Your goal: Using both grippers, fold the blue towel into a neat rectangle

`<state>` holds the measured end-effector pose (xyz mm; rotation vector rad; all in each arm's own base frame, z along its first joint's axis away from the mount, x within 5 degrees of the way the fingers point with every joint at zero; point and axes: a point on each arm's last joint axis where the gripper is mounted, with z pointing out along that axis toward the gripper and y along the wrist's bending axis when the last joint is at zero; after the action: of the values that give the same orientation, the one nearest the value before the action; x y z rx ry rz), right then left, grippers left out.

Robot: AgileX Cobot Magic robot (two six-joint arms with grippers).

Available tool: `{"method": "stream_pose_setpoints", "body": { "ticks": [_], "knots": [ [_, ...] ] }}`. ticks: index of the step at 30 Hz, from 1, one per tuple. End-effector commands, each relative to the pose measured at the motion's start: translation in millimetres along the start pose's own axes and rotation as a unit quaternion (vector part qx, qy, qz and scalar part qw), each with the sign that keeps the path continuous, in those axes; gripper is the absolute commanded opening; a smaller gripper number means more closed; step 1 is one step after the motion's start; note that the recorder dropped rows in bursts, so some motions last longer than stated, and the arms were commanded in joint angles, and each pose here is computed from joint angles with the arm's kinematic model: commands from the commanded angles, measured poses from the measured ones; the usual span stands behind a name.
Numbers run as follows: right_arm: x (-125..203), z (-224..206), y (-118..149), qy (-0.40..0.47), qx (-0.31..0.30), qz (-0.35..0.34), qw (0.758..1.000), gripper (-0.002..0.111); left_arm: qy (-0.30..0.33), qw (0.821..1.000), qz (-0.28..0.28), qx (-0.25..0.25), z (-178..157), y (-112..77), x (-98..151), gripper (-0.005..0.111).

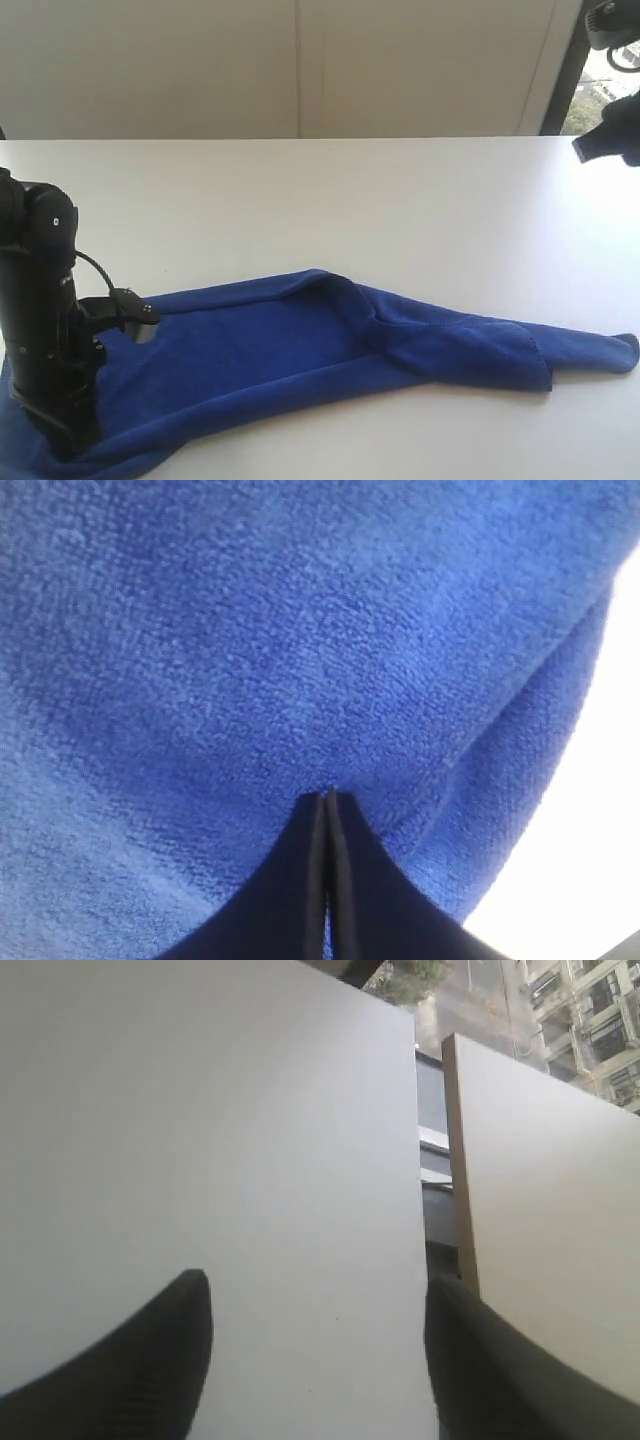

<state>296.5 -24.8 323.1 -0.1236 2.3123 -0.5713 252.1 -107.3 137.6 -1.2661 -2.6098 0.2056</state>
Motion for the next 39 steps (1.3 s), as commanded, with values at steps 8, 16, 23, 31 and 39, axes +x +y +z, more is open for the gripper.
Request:
{"method": "stream_pose_setpoints", "body": {
  "ticks": [8, 16, 23, 31, 39],
  "knots": [
    [29.6, 103.7, 94.5, 0.210, -0.338, -0.140, 0.907, 0.048, -0.034, 0.999, -0.018, -0.004, 8.6, 2.5, -6.2, 0.000],
    [43.8, 109.3, 85.5, 0.301, -0.285, -0.117, 0.903, 0.048, -0.035, 0.999, -0.019, -0.003, 8.6, 2.2, -6.4, 0.000],
    [50.3, 118.0, 100.4, 0.320, -0.326, -0.078, 0.886, 0.048, -0.044, 0.999, -0.021, -0.008, 8.4, 3.2, -8.1, 0.000],
    [58.2, 128.6, 107.0, 0.337, -0.329, -0.081, 0.878, 0.048, -0.055, 0.998, -0.026, -0.007, 8.3, 3.1, -10.1, 0.000],
    [57.3, 128.4, 108.0, 0.334, -0.333, -0.073, 0.879, 0.045, -0.059, 0.998, -0.027, -0.008, 8.2, 3.3, -10.7, 0.000]
  ]
}}
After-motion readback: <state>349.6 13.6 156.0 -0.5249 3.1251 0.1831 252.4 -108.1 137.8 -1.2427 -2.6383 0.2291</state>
